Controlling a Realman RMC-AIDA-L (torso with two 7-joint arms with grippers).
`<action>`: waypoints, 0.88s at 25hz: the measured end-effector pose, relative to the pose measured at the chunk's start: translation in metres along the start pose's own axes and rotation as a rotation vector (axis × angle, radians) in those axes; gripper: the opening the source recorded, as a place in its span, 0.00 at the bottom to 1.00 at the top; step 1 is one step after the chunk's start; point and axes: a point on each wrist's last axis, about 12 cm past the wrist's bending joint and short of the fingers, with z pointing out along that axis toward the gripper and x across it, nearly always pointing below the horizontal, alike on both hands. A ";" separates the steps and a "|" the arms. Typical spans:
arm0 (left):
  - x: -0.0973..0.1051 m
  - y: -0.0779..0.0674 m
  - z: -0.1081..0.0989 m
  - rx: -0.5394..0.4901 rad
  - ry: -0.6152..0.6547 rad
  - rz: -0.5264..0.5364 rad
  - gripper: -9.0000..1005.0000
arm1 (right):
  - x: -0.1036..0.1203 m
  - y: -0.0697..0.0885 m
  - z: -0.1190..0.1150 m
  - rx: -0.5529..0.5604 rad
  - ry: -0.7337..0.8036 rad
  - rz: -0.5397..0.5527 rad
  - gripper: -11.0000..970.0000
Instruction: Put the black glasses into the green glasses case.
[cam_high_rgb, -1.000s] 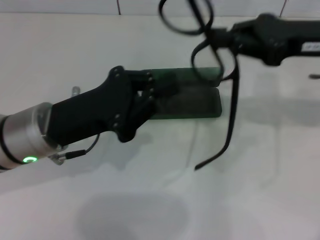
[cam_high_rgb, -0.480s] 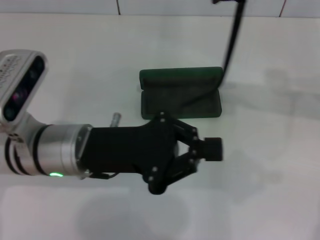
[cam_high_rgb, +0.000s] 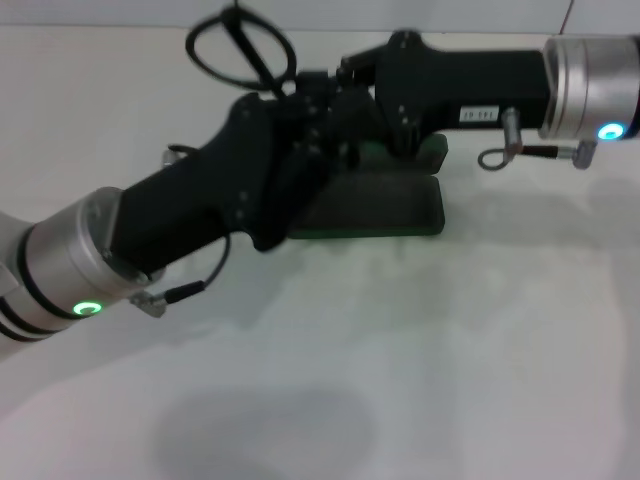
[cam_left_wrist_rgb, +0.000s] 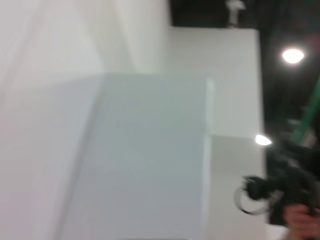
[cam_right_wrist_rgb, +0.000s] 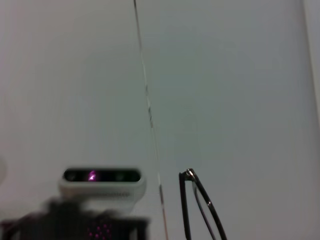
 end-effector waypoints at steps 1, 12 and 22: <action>0.000 0.001 -0.003 -0.023 -0.009 -0.004 0.04 | 0.002 0.001 0.000 -0.002 0.008 0.003 0.05; 0.004 0.002 -0.010 -0.079 0.008 -0.050 0.04 | 0.008 0.001 -0.008 0.038 0.013 0.015 0.05; 0.004 -0.007 0.000 0.109 0.102 -0.049 0.04 | -0.002 -0.007 -0.023 0.122 -0.088 0.004 0.05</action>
